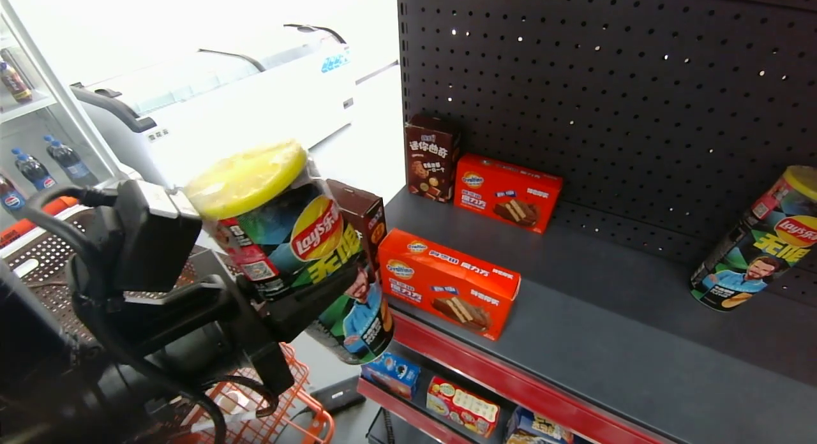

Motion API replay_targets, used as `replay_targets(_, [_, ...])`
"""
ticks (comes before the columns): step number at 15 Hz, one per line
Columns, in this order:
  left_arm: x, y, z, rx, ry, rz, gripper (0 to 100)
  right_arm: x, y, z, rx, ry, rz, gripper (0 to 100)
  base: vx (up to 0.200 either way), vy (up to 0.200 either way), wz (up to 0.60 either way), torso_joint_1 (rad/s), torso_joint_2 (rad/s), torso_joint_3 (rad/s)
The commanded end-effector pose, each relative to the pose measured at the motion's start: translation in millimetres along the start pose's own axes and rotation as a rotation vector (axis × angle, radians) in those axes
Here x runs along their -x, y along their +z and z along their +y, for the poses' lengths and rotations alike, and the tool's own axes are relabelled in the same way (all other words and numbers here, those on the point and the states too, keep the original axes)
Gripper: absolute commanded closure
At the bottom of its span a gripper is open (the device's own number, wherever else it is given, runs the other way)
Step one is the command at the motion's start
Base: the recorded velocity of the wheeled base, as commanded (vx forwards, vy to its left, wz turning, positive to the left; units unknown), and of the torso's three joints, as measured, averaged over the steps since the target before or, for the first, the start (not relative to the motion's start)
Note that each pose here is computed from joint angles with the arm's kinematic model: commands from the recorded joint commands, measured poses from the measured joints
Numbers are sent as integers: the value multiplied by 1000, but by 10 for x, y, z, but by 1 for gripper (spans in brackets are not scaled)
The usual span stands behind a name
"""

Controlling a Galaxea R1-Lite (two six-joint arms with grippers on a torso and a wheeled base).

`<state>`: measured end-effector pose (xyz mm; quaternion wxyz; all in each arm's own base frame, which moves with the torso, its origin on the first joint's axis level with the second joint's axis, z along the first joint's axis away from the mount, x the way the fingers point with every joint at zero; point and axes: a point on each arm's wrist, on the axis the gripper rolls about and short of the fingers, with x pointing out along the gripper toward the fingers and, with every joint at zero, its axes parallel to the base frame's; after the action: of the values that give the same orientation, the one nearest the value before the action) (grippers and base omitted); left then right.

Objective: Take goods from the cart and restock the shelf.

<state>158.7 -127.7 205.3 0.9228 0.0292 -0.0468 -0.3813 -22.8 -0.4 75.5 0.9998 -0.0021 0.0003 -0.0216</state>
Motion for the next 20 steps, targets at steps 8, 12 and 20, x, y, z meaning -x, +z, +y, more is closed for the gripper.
replay_targets(8, [-264,56,-392,66,-191,148,100,0,0,1,3,5,0,0,0,0,0,0,0,0])
replay_targets(12, [-280,120,-446,66,-220,134,100,0,0,1,5,3,0,0,0,0,0,0,0,0])
replay_targets(20, [-265,239,-570,67,-310,85,100,0,0,2,6,5,0,0,0,0,0,0,0,0])
